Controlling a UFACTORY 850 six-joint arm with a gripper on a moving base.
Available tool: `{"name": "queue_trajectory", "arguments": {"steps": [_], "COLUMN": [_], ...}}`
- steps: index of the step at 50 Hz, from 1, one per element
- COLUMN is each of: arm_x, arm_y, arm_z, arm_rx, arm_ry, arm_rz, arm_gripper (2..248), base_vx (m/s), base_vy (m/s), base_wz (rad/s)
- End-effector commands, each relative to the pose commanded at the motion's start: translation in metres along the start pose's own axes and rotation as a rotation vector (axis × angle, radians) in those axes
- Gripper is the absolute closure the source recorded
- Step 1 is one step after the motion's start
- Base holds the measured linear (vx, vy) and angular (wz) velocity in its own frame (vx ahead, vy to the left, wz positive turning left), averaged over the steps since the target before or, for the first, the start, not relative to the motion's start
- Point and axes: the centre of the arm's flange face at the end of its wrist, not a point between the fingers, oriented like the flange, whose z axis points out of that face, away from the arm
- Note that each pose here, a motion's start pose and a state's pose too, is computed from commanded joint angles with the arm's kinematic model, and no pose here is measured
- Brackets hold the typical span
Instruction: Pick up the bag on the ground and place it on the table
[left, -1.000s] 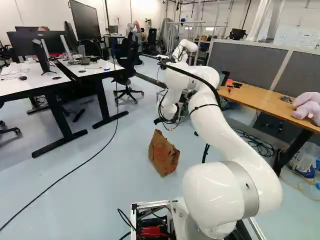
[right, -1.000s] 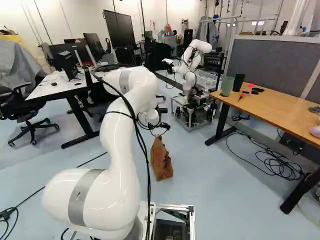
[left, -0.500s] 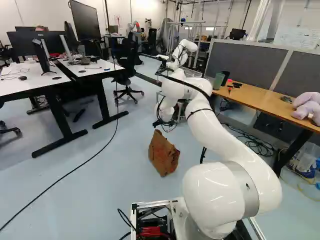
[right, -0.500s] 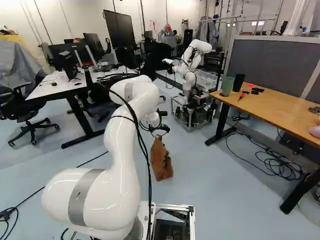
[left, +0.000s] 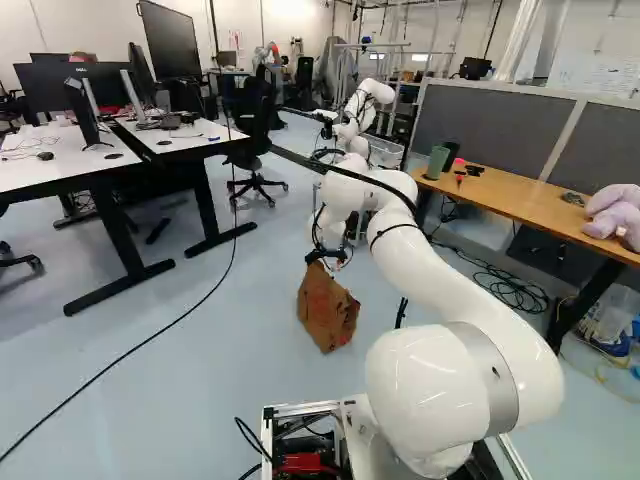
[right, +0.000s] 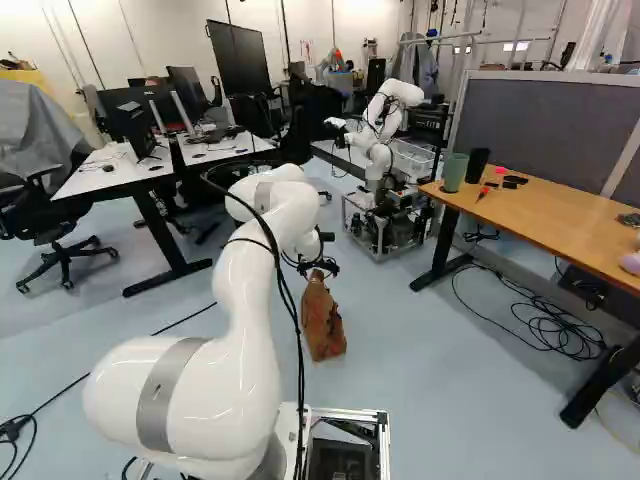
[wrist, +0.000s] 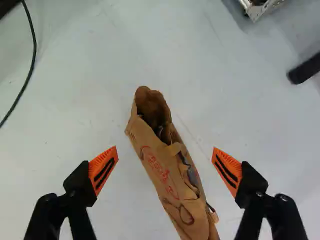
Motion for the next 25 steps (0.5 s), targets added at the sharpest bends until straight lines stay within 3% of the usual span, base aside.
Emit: {"name": "queue_trajectory", "arguments": {"steps": [12, 25], "arm_x": [-0.012, -0.021], "arm_y": [0.0, 0.0], "arm_z": [0.017, 0.036], "arm_rx": [0.001, 0.005], "arm_ry": [-0.068, -0.096], "arm_rz": [-0.025, -0.195], "arm_gripper": [3, 3], "base_vx": [0.0, 0.0], "base_vy": [0.0, 0.0], "base_wz": [0.0, 0.0]}}
